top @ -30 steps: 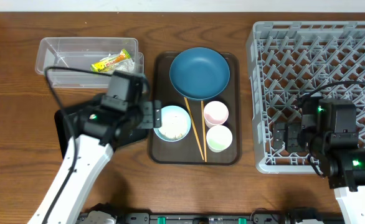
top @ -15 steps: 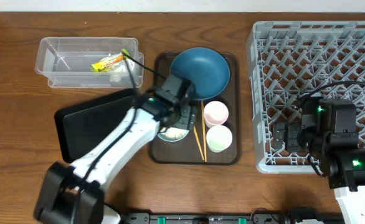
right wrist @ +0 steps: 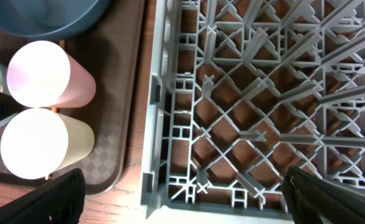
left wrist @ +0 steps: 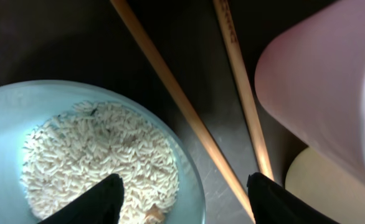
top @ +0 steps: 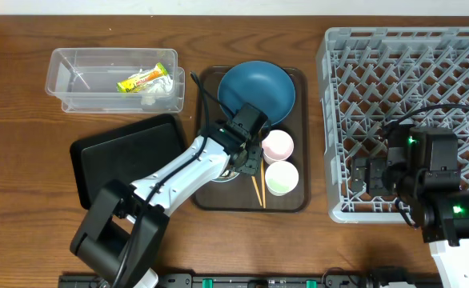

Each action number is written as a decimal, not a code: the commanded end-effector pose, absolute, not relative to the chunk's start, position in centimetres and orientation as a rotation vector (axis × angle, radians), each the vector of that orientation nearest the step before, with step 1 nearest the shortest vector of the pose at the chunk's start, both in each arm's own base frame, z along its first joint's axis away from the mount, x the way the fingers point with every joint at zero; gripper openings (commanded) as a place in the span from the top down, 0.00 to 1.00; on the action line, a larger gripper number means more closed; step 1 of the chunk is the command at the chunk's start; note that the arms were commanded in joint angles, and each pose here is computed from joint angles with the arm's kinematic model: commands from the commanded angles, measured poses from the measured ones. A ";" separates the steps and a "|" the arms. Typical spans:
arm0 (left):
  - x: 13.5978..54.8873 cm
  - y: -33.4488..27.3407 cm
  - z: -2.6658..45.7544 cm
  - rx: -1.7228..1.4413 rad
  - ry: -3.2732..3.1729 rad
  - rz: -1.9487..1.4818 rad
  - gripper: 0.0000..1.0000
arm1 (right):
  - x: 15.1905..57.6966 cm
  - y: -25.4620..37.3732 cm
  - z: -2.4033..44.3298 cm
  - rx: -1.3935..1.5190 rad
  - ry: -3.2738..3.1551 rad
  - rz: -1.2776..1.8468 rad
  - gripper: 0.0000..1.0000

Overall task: Sort waste into correct bins and load items into the dishwasher rack
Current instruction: 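Lower the left gripper onto the rim of the light-blue rice bowl and grasp it, then lift the bowl with the left gripper and tip the rice onto the black tray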

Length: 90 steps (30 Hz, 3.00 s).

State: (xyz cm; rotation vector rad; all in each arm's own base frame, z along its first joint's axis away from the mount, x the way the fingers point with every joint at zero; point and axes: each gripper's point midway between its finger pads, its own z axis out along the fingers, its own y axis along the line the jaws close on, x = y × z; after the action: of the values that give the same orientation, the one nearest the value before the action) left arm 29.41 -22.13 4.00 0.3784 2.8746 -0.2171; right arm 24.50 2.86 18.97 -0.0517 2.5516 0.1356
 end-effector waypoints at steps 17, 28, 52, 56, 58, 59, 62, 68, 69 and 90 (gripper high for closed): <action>29.6 -22.1 2.2 0.368 2.895 -0.187 0.63 | 24.7 3.0 20.0 -0.059 2.524 0.134 0.01; 29.6 -22.1 2.2 0.368 2.896 -0.185 0.76 | 24.7 3.0 20.0 -0.059 2.524 0.133 0.01; 29.0 -21.7 2.0 0.346 2.928 -0.167 0.77 | 24.7 3.0 20.0 -0.059 2.524 0.134 0.01; 28.9 -21.7 1.9 0.341 2.934 -0.164 0.77 | 24.7 3.0 19.9 -0.059 2.524 0.133 0.01; 28.8 -21.6 1.7 0.326 2.945 -0.159 0.77 | 24.7 3.0 20.0 -0.059 2.524 0.134 0.01; 28.7 -21.5 1.6 0.324 2.951 -0.155 0.77 | 24.7 3.0 20.0 -0.059 2.524 0.134 0.01; 28.4 -21.3 1.4 0.323 2.964 -0.145 0.77 | 24.7 3.0 19.9 -0.059 2.524 0.133 0.01; 28.4 -21.3 1.4 0.323 2.964 -0.145 0.81 | 24.7 3.0 20.0 -0.059 2.524 0.134 0.01; 28.4 -21.3 1.4 0.323 2.965 -0.145 0.81 | 24.7 3.0 19.9 -0.059 2.524 0.133 0.01; 29.0 -21.7 6.5 0.302 2.868 -0.220 0.94 | 24.7 3.0 20.0 -0.059 2.524 0.134 0.01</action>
State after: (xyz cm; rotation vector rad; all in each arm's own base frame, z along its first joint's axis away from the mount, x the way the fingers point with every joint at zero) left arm 28.40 -21.08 4.32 0.3320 2.9180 -0.1588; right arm 24.50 2.86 18.97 -0.0515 2.5516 0.1351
